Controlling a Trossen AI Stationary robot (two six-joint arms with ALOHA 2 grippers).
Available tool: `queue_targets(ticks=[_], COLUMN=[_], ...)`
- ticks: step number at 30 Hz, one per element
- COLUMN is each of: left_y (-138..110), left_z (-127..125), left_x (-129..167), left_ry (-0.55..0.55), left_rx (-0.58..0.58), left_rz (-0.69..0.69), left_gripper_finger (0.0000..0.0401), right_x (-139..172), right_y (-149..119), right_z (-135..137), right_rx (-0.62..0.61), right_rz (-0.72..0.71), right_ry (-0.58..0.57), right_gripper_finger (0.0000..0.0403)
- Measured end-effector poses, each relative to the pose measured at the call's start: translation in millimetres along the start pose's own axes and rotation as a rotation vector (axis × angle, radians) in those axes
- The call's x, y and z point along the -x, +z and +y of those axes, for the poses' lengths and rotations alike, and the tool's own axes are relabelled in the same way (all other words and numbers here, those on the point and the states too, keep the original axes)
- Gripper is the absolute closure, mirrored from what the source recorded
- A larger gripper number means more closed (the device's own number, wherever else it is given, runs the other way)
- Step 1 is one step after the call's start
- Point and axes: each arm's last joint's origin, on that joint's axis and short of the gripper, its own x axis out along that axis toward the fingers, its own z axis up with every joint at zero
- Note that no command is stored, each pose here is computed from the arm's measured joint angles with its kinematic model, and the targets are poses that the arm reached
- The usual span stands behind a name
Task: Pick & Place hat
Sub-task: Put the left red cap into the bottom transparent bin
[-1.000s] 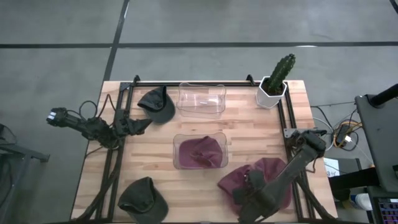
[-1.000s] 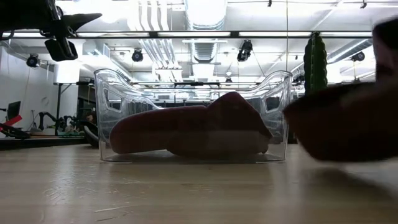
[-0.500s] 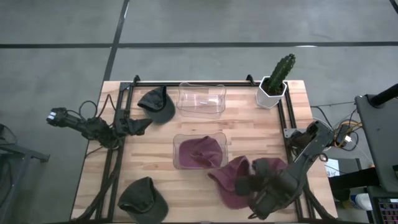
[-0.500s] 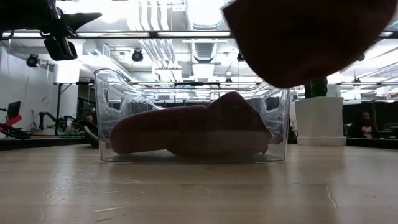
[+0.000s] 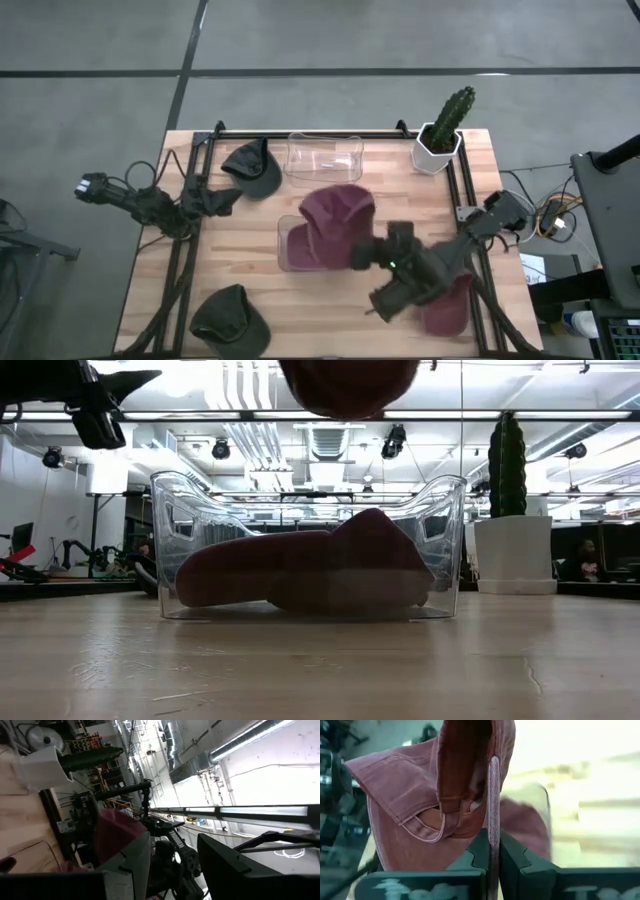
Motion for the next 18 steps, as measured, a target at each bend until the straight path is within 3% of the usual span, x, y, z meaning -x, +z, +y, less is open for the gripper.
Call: queue_targets(ticks=[11,15,18], left_y=[0,-2,-4], left_z=[-9,-15,-22], left_x=[-10,-18,-26], left_ry=[0.062,0.086,0.101], left_rx=[-0.146,-0.214,-0.333], left_rz=[-0.071,-0.070,-0.065], left_gripper_finger=[0.0246,0.0246,0.0246], right_x=[-68,-88,-98], right_y=[45,62,73], right_z=[43,65,77], right_rx=[-0.145,-0.117,-0.078], right_rz=[-0.278,-0.301,-0.302], right_ry=[0.102,0.146,0.177], right_gripper_finger=[0.0391,0.0391,0.0391])
